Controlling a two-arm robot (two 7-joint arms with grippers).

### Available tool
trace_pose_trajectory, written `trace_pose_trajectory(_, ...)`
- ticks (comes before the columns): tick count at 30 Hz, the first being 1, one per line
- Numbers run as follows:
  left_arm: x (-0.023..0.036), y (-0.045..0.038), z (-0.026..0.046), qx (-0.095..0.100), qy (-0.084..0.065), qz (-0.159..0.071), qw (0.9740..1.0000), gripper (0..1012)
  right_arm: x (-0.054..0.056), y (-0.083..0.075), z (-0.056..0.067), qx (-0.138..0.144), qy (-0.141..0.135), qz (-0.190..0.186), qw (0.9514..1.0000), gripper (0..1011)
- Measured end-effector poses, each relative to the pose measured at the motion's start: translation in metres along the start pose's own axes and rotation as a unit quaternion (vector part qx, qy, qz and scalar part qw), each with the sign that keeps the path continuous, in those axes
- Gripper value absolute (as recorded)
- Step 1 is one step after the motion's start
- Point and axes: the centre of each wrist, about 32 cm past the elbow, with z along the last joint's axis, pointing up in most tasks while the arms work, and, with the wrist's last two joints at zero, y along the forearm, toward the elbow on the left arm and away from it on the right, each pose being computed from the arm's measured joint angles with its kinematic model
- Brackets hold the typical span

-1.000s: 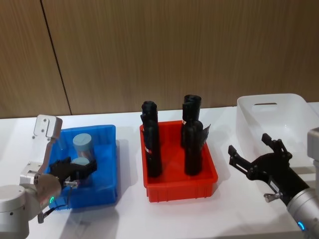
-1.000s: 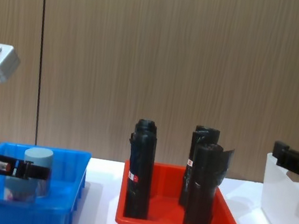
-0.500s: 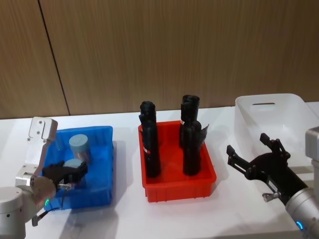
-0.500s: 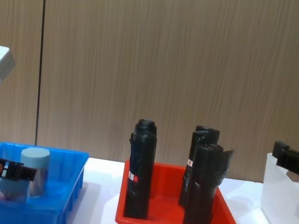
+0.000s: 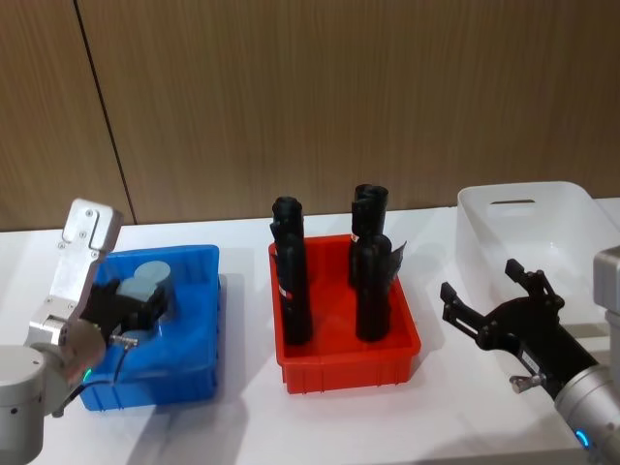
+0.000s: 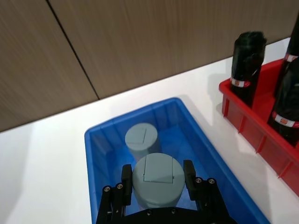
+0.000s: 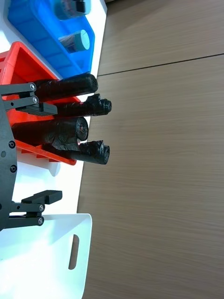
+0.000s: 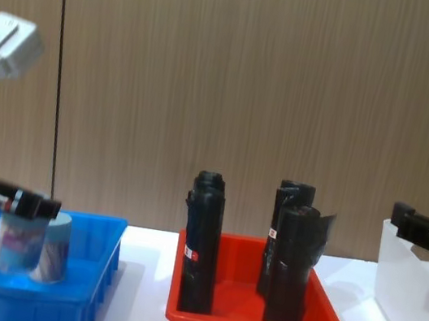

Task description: Pick the cotton swabs from the blue box and place them into the white box.

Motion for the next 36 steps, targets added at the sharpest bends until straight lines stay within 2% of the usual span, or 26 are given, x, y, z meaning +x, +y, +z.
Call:
trace_pose_trajectory(4,-0.0017,0.0043,0.0074,-0.023,-0.015,-0.007,0.9996,664,0.000,0.000,0.000,0.000,0.000,0.000,1.0000,1002)
trace_pose_trajectory(5,-0.0025,0.0062,0.0108,-0.035,-0.021,-0.012,0.9991,665,0.000,0.000,0.000,0.000,0.000,0.000,1.0000,1002)
trace_pose_trajectory(8,-0.0038,0.0086,0.0153,-0.051,-0.028,-0.020,0.9981,664,0.000,0.000,0.000,0.000,0.000,0.000,1.0000,1002)
trace_pose_trajectory(10,-0.0054,0.0113,0.0206,-0.072,-0.035,-0.032,0.9963,665,0.000,0.000,0.000,0.000,0.000,0.000,1.0000,1002)
trace_pose_trajectory(13,-0.0067,0.0132,0.0246,-0.086,-0.038,-0.044,0.9946,664,0.000,0.000,0.000,0.000,0.000,0.000,1.0000,1002)
trace_pose_trajectory(16,-0.0081,0.0152,0.0296,-0.106,-0.040,-0.060,0.9918,664,0.000,0.000,0.000,0.000,0.000,0.000,1.0000,1002)
trace_pose_trajectory(17,-0.0091,0.0161,0.0323,-0.115,-0.040,-0.070,0.9901,664,0.000,0.000,0.000,0.000,0.000,0.000,1.0000,1002)
trace_pose_trajectory(18,-0.0091,0.0161,0.0323,-0.115,-0.040,-0.070,0.9901,664,0.000,0.000,0.000,0.000,0.000,0.000,1.0000,1002)
trace_pose_trajectory(19,-0.0102,0.0168,0.0350,-0.125,-0.038,-0.080,0.9882,665,0.000,0.000,0.000,0.000,0.000,0.000,1.0000,1002)
trace_pose_trajectory(20,-0.0105,0.0169,0.0359,-0.128,-0.037,-0.085,0.9875,665,0.000,0.000,0.000,0.000,0.000,0.000,1.0000,1002)
trace_pose_trajectory(23,-0.0131,0.0179,0.0422,-0.149,-0.029,-0.111,0.9822,665,0.000,0.000,0.000,0.000,0.000,0.000,1.0000,1002)
trace_pose_trajectory(26,-0.0148,0.0182,0.0462,-0.159,-0.023,-0.127,0.9788,665,0.000,0.000,0.000,0.000,0.000,0.000,1.0000,1002)
trace_pose_trajectory(27,-0.0159,0.0183,0.0489,-0.166,-0.018,-0.138,0.9763,664,0.000,0.000,0.000,0.000,0.000,0.000,1.0000,1002)
trace_pose_trajectory(29,-0.0171,0.0183,0.0523,-0.174,-0.012,-0.151,0.9731,665,0.000,0.000,0.000,0.000,0.000,0.000,1.0000,1002)
trace_pose_trajectory(30,-0.0171,0.0183,0.0523,-0.174,-0.012,-0.151,0.9731,665,0.000,0.000,0.000,0.000,0.000,0.000,1.0000,1002)
trace_pose_trajectory(33,-0.0187,0.0180,0.0580,-0.182,-0.001,-0.171,0.9683,664,0.000,0.000,0.000,0.000,0.000,0.000,1.0000,1002)
trace_pose_trajectory(34,-0.0187,0.0180,0.0580,-0.182,-0.001,-0.171,0.9683,664,0.000,0.000,0.000,0.000,0.000,0.000,1.0000,1002)
trace_pose_trajectory(35,-0.0192,0.0177,0.0602,-0.183,0.003,-0.179,0.9666,665,0.000,0.000,0.000,0.000,0.000,0.000,1.0000,1002)
trace_pose_trajectory(36,-0.0195,0.0176,0.0614,-0.184,0.004,-0.181,0.9661,664,0.000,0.000,0.000,0.000,0.000,0.000,1.0000,1002)
